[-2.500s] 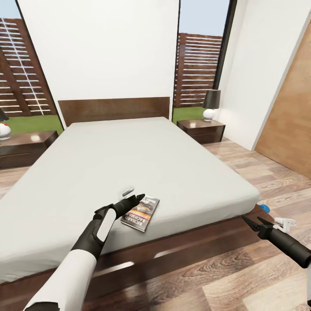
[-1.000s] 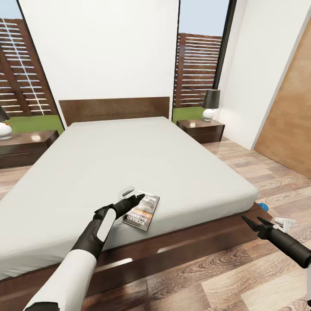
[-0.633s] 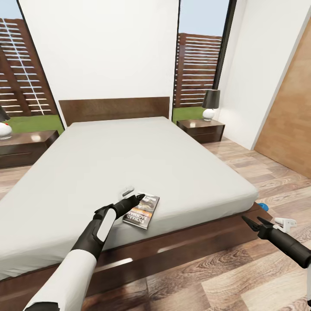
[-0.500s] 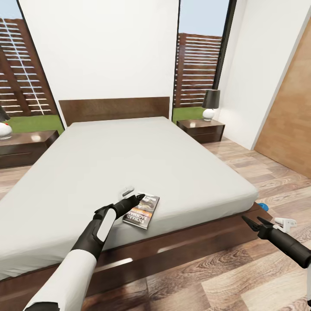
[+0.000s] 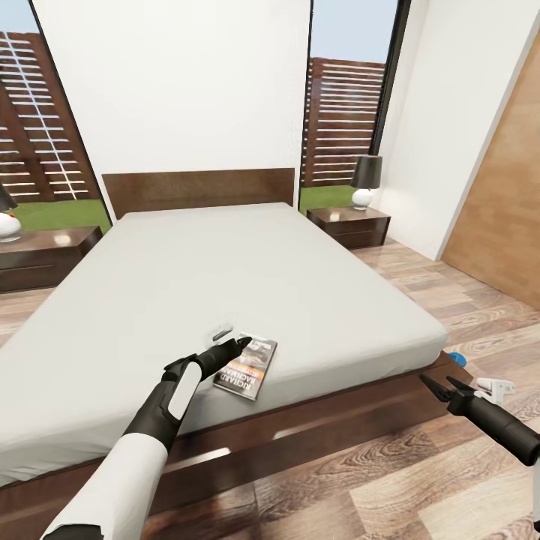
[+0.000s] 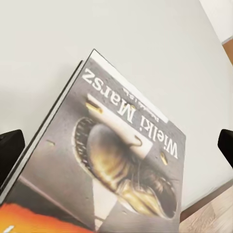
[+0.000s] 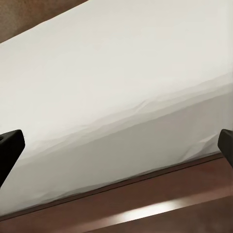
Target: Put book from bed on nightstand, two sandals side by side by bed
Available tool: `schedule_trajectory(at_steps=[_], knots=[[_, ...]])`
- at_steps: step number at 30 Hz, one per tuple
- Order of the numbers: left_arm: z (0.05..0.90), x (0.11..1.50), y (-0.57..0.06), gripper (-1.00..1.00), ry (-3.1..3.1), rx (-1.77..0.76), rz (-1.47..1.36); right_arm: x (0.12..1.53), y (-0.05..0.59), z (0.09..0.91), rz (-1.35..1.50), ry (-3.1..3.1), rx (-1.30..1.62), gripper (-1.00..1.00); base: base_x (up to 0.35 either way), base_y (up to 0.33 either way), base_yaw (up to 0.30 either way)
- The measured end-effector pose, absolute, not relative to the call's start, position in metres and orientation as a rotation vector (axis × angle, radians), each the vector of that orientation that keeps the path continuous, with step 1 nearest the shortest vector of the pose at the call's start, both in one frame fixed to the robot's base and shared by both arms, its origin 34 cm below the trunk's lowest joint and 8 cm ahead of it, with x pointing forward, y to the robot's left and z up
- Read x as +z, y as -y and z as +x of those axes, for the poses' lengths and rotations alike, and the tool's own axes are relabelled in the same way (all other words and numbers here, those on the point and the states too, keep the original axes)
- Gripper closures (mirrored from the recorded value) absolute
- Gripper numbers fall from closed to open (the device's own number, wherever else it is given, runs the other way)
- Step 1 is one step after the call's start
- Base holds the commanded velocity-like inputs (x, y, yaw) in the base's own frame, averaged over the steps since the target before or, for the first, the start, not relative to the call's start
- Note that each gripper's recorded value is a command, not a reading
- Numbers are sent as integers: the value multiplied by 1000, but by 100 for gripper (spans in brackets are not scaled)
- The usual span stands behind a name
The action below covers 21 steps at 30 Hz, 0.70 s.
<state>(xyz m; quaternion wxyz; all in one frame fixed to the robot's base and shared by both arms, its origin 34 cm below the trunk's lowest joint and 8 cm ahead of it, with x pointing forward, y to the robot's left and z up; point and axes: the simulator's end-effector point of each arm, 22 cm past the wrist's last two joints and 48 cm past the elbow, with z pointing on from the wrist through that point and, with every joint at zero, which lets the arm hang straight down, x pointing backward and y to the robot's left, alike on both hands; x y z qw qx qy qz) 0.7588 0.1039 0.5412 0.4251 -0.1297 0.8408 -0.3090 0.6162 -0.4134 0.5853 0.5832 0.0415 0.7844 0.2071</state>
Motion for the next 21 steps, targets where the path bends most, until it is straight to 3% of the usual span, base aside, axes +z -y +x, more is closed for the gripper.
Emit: schedule_trajectory(at_steps=[21], knots=[[763,559,-104,-100,-2103,-773,-325,603,413,621,97,-1831,484,-100,0,0,0]])
